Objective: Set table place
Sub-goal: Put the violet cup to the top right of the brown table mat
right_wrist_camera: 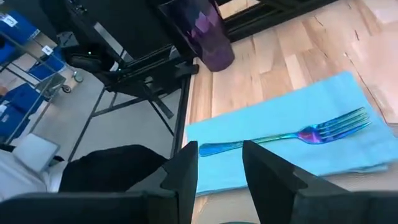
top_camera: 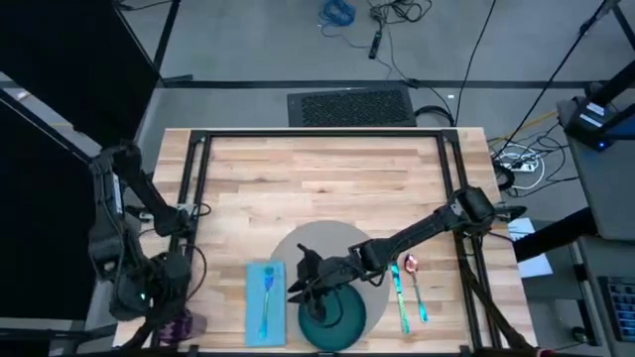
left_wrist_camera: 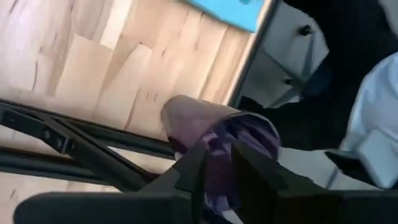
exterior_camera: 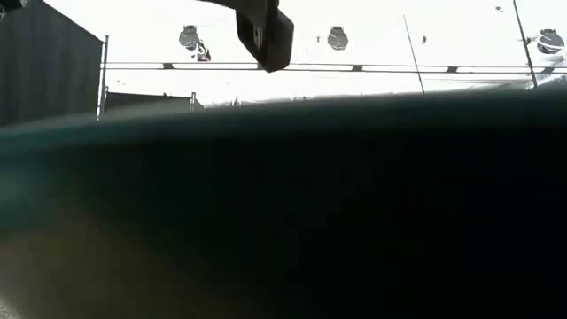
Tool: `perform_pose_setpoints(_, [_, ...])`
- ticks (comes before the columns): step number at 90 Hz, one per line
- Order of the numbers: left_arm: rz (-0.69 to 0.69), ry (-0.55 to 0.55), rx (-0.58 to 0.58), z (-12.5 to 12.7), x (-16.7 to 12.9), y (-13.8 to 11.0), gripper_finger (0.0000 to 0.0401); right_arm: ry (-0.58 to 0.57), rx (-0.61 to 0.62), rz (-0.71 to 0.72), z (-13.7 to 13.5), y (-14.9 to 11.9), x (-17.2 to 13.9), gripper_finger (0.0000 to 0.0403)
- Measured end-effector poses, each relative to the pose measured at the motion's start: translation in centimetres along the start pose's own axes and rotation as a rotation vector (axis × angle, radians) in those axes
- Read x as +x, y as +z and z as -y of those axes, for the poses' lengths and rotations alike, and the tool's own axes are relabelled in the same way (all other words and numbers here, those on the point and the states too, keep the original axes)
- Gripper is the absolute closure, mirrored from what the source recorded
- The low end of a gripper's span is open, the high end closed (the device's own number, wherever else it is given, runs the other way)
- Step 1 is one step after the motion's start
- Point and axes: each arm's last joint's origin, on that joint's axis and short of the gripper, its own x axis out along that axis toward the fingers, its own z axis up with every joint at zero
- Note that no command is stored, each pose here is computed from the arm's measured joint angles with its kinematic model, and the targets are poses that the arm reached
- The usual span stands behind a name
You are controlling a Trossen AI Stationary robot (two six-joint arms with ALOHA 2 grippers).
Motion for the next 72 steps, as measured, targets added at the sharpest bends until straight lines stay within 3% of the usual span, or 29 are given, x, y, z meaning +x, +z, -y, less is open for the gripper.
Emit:
perform_pose_setpoints(17, [-0.116, 0.097, 0.022, 0.6, 1.7, -0.5, 0.0340, -0.008, -0.019, -0.039, 0.3, -0.3, 0.0, 0.0289])
perform_pose_setpoints(72, [-0.152, 0.148, 0.047, 0.3, 1.9, -0.5, 0.0340, -0.002, -0.016, -0.075, 2.0, 0.5, 0.0, 0.0289])
